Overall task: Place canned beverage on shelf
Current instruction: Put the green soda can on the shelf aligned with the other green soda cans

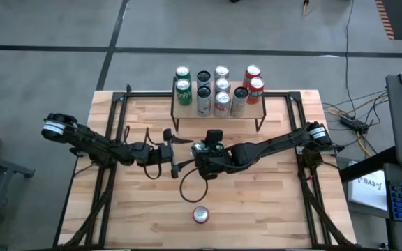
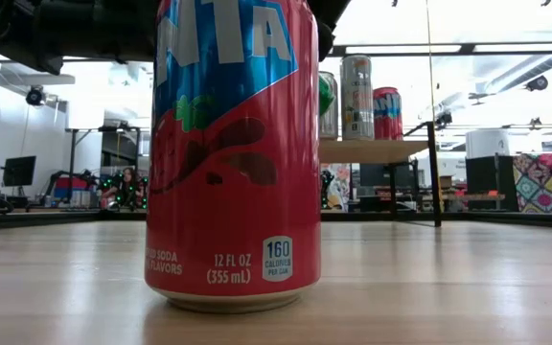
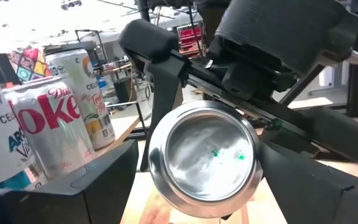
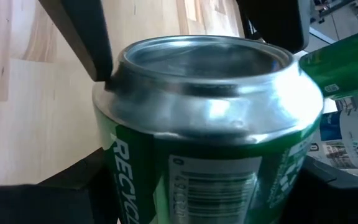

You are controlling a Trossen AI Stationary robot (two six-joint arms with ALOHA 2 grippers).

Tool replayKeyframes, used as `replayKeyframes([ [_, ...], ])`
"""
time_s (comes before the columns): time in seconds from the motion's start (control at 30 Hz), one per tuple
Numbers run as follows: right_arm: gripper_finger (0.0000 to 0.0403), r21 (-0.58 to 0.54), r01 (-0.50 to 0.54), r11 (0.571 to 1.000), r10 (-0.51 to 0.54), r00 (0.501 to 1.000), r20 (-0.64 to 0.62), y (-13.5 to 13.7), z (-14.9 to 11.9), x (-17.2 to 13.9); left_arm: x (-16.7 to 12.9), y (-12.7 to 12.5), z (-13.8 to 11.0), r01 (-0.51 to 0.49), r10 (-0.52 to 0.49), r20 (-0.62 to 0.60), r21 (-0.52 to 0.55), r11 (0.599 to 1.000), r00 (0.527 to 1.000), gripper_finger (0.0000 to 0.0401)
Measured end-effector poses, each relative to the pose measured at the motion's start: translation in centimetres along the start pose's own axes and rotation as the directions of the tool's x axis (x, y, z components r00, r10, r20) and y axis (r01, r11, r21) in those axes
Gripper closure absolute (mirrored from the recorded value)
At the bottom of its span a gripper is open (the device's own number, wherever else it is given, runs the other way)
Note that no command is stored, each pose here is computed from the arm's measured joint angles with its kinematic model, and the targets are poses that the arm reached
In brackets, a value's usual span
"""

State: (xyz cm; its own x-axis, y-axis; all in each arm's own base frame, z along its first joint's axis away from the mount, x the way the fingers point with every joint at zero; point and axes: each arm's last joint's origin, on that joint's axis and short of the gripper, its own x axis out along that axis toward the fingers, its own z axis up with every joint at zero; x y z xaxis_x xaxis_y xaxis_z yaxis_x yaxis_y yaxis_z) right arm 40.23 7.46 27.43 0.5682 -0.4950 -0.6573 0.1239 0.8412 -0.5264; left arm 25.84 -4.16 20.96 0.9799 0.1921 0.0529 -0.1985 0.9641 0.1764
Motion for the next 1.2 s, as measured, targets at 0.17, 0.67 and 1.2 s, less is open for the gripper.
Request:
replayKeyframes([
  [0.17, 0.0116, 0.006, 0.0, 1.0, 0.0, 1.0, -0.001, -0.2, 0.0, 0.1, 0.0, 0.0, 0.0, 0.01, -0.01, 0.002, -0.08, 0.997, 1.0, 0.0083],
  [0.67, 0.0116, 0.022, 0.001, 1.0, -0.001, 1.0, -0.002, -0.4, 0.0, 0.3, 1.3, -0.4, 0.8, 0.002, -0.007, -0.022, -0.196, 0.981, 1.0, 0.0049],
  [1.2, 0.0116, 0.016, 0.002, 1.0, -0.002, 1.0, -0.005, -0.3, 0.0, 0.2, 3.1, -1.3, 0.5, -0.04, 0.03, -0.073, -0.138, 0.99, 0.997, 0.0094],
])
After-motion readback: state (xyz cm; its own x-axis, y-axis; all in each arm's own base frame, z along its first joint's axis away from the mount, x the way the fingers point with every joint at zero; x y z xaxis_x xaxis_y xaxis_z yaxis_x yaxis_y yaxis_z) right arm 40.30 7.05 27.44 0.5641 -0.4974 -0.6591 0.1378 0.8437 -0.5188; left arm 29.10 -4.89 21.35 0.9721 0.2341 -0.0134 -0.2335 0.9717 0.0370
